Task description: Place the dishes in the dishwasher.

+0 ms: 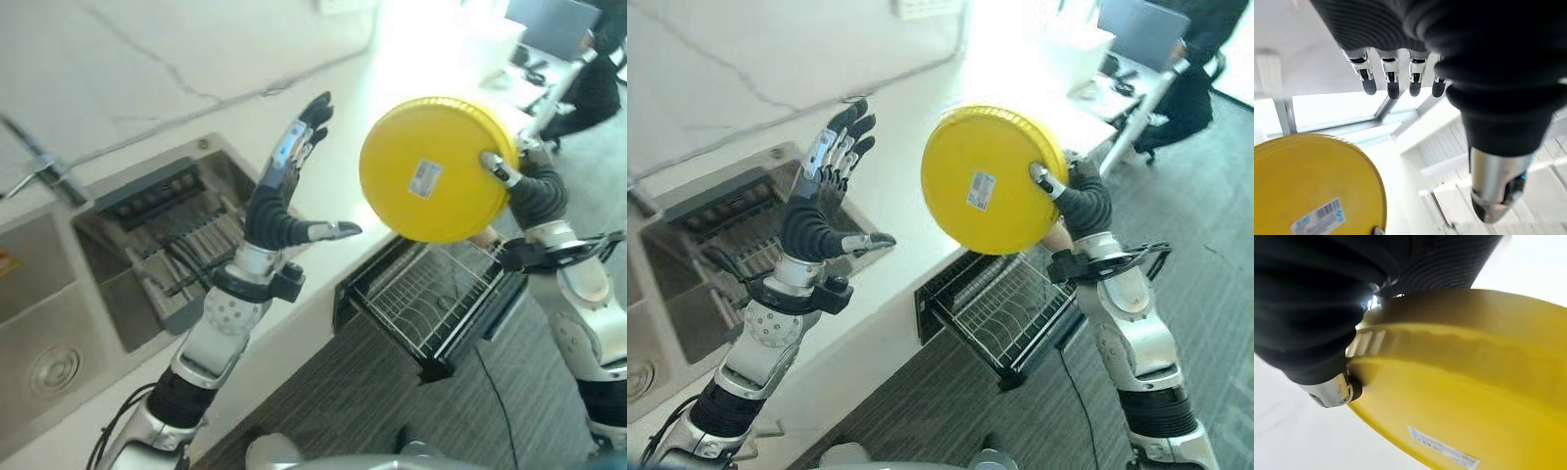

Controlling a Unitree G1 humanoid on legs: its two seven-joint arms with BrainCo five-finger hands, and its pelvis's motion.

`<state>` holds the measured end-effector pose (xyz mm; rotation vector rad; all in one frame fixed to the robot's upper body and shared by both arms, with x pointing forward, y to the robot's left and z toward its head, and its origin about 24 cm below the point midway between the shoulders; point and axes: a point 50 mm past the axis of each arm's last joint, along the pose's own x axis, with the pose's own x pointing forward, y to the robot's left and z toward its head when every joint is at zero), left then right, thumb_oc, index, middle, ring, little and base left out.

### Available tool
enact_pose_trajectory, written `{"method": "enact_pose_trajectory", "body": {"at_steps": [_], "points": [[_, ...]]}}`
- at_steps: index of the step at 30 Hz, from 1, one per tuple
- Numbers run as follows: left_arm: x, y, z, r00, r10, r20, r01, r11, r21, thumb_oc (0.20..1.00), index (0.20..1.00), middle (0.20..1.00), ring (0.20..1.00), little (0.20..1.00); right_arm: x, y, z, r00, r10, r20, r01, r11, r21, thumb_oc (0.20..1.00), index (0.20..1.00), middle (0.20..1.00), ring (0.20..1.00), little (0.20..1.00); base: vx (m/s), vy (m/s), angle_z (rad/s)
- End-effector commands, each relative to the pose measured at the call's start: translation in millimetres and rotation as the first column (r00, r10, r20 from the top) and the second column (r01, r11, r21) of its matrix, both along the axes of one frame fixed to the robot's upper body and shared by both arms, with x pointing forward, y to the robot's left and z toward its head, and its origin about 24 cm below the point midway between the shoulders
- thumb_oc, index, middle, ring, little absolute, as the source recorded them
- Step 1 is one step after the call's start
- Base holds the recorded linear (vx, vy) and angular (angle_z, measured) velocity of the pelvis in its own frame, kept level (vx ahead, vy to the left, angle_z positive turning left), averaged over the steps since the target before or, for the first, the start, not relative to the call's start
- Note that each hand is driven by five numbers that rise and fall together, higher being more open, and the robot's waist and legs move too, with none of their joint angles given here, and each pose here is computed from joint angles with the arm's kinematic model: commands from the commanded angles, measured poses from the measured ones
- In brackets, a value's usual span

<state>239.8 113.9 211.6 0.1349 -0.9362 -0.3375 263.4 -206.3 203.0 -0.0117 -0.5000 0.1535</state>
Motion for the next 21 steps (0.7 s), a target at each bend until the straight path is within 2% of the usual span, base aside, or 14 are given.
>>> {"method": "enact_pose_trajectory", "body": {"at_steps": [1, 5, 10, 18, 21], "points": [[-13, 9, 25, 0.986, 0.009, 0.169, -0.014, 0.999, 0.029, 1.000, 1.000, 1.000, 1.000, 1.000, -19, 17, 48, 0.955, 0.102, 0.278, -0.117, 0.992, 0.037, 0.200, 0.200, 0.200, 0.200, 0.200, -0.22, -0.510, 0.04], [-14, 18, 23, 0.984, 0.091, 0.150, -0.090, 0.996, -0.014, 1.000, 1.000, 1.000, 1.000, 1.000, -19, 28, 53, 0.943, 0.209, 0.258, -0.204, 0.978, -0.043, 0.200, 0.200, 0.200, 0.200, 0.200, -0.23, -0.469, -0.13], [-14, 20, 16, 0.983, 0.111, 0.148, -0.105, 0.993, -0.051, 1.000, 1.000, 1.000, 1.000, 1.000, -17, 32, 58, 0.938, 0.182, 0.296, -0.155, 0.982, -0.112, 0.200, 0.200, 0.200, 0.200, 0.200, -0.17, -0.232, 0.08], [-22, 17, 19, 0.976, 0.094, 0.197, -0.094, 0.996, -0.006, 1.000, 1.000, 1.000, 1.000, 1.000, -20, 31, 52, 0.946, 0.133, 0.296, -0.113, 0.990, -0.082, 0.200, 0.200, 0.200, 0.200, 0.200, 0.04, 0.183, 0.26], [-26, 11, 23, 0.975, 0.021, 0.223, -0.035, 0.998, 0.058, 1.000, 1.000, 1.000, 1.000, 1.000, -26, 22, 48, 0.949, 0.066, 0.310, -0.057, 0.998, -0.038, 0.200, 0.200, 0.200, 0.200, 0.200, 0.17, 0.313, 0.15]]}}
